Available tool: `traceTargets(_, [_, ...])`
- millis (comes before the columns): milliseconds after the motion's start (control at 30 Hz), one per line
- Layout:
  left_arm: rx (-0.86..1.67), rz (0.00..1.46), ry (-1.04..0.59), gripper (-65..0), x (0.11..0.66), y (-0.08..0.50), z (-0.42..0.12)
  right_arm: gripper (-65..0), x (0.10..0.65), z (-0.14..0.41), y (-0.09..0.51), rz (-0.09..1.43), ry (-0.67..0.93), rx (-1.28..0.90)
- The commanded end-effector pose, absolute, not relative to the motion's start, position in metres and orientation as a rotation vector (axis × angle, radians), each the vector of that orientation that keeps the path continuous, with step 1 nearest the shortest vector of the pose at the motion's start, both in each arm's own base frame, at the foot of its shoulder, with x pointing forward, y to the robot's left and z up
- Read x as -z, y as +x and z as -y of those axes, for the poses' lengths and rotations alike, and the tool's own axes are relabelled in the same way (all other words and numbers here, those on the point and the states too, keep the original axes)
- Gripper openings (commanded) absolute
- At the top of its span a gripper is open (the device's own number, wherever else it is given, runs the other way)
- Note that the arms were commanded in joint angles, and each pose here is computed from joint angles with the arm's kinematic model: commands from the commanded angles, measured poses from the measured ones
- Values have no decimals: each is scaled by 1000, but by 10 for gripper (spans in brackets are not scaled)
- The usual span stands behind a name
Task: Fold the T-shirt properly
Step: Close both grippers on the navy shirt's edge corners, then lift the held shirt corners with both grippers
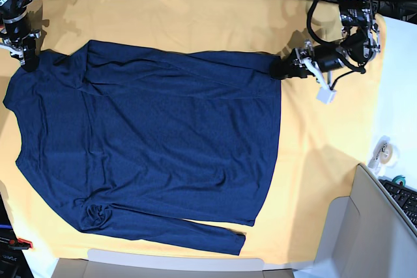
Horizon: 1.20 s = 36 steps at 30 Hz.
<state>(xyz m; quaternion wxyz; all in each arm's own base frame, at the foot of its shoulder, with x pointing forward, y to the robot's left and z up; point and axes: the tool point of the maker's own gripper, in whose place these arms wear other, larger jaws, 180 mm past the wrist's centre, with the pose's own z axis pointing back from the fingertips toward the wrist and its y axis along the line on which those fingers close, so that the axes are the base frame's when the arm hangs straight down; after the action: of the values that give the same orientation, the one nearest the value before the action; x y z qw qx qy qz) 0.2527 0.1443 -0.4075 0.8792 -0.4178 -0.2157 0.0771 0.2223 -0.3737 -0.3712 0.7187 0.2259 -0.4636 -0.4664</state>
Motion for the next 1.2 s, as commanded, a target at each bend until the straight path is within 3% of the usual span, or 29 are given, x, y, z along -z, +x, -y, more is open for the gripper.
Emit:
traceTargets(0, [-126,458,-868,-396,402,259,-142,-650,360,379,227,1060,501,1015])
traceTargets(333, [-99,446,-879,-411,402,260,-131,-650,360,379,227,1059,500,1015])
traceTargets(400, [-98,447,-879,-485,401,261,-131,-650,360,379,227,1059,500,1015])
traceTargets(467, [-96,453,-881,-629,400,263,-131,-650,361,379,224,1053,497,1016])
traceTargets(500, [-92,457,-890,-650,398,266,-127,-650,362,379,223,1049,494,1017])
traceTargets(733, [-26,519,-898,-650,376,276,-118,-650,359,372,230,1031,507,971])
traceTargets(1167, [127,763,-896,-650,296,336,-110,-650,293,369,279,1205,482,825])
